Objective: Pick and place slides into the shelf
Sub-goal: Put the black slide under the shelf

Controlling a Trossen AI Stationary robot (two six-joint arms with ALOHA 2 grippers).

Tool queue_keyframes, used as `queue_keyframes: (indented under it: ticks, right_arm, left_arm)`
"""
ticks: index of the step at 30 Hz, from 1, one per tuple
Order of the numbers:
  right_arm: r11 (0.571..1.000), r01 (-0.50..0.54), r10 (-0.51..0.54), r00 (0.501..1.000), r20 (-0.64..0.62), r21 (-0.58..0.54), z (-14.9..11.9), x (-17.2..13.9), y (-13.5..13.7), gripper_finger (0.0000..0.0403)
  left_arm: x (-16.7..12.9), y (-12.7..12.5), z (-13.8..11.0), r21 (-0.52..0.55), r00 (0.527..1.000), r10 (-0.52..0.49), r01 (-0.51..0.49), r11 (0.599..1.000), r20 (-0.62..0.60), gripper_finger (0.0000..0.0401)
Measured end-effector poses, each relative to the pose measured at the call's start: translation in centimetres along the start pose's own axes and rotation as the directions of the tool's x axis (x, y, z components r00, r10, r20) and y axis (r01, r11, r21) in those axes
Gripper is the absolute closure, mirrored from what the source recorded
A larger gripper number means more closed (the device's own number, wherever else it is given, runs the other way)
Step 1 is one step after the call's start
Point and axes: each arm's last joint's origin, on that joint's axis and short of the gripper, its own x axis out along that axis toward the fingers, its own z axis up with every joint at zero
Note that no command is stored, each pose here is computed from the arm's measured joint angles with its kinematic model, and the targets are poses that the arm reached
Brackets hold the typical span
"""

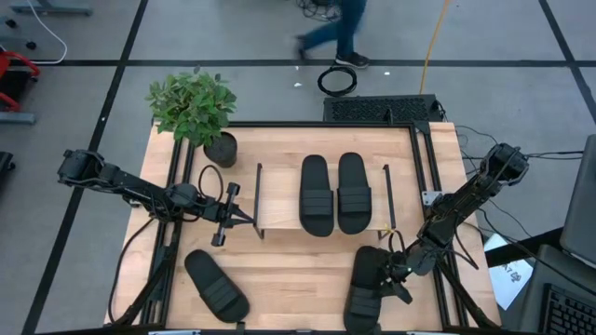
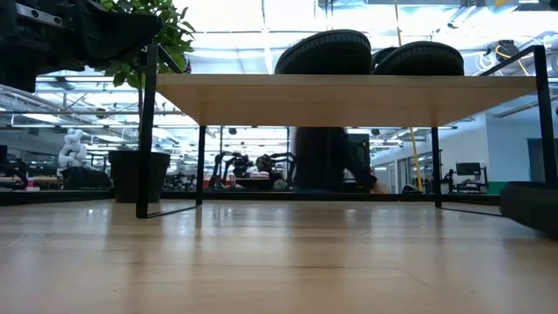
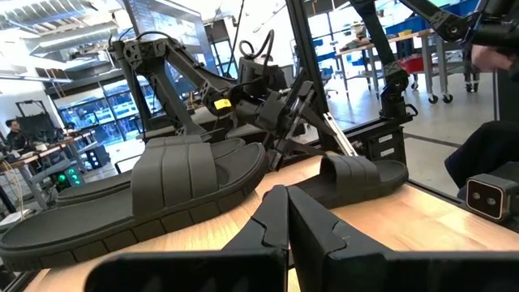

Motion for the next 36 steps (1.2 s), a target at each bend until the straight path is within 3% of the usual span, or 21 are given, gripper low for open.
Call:
queue_keyframes:
  ticks: [10, 16, 23, 27, 30, 34, 36]
  right_arm:
    - [0.994, -0.075, 0.081, 0.994, -0.074, 0.081, -0.1, -0.2, 0.5, 0.0222]
    - [0.976, -0.199, 0.196, 0.98, -0.046, -0.088, 0.5, -1.7, 2.5, 0.0222]
    - [0.898, -0.275, 0.305, 0.952, 0.036, -0.342, 0.0, -5.1, 5.2, 0.0222]
    - [0.823, -0.209, 0.312, 0.943, 0.112, -0.528, -0.9, -6.3, 6.2, 0.0222]
    - [0.74, -0.105, 0.306, 0.932, 0.193, -0.664, -1.0, -6.4, 6.6, 0.0222]
    - [0.575, -0.025, 0.368, 0.901, 0.23, -0.818, -1.0, -6.0, 7.3, 0.0222]
    - [0.474, -0.034, 0.451, 0.868, 0.209, -0.88, -0.9, -6.0, 7.8, 0.0222]
  left_arm:
    - [0.0, 0.0, -0.2, -0.001, 1.0, -0.004, 0.004, 1.0, -0.016, 0.0398]
    - [0.0, -0.1, -0.2, -0.002, 1.0, -0.006, 0.006, 1.0, -0.021, 0.0398]
    - [0.0, -0.1, -0.4, 0.007, 0.999, -0.009, 0.009, 1.0, -0.036, 0.0398]
    - [0.0, -0.1, -0.4, 0.023, 0.999, -0.009, 0.01, 1.0, -0.045, 0.0398]
    - [0.0, 0.0, -0.5, 0.025, 0.999, 0.013, -0.012, 1.0, -0.051, 0.0398]
    - [0.0, 0.1, -0.5, 0.027, 0.997, 0.049, -0.048, 0.998, -0.061, 0.0398]
    - [0.0, 0.1, -0.5, 0.028, 0.996, 0.062, -0.06, 0.998, -0.063, 0.0398]
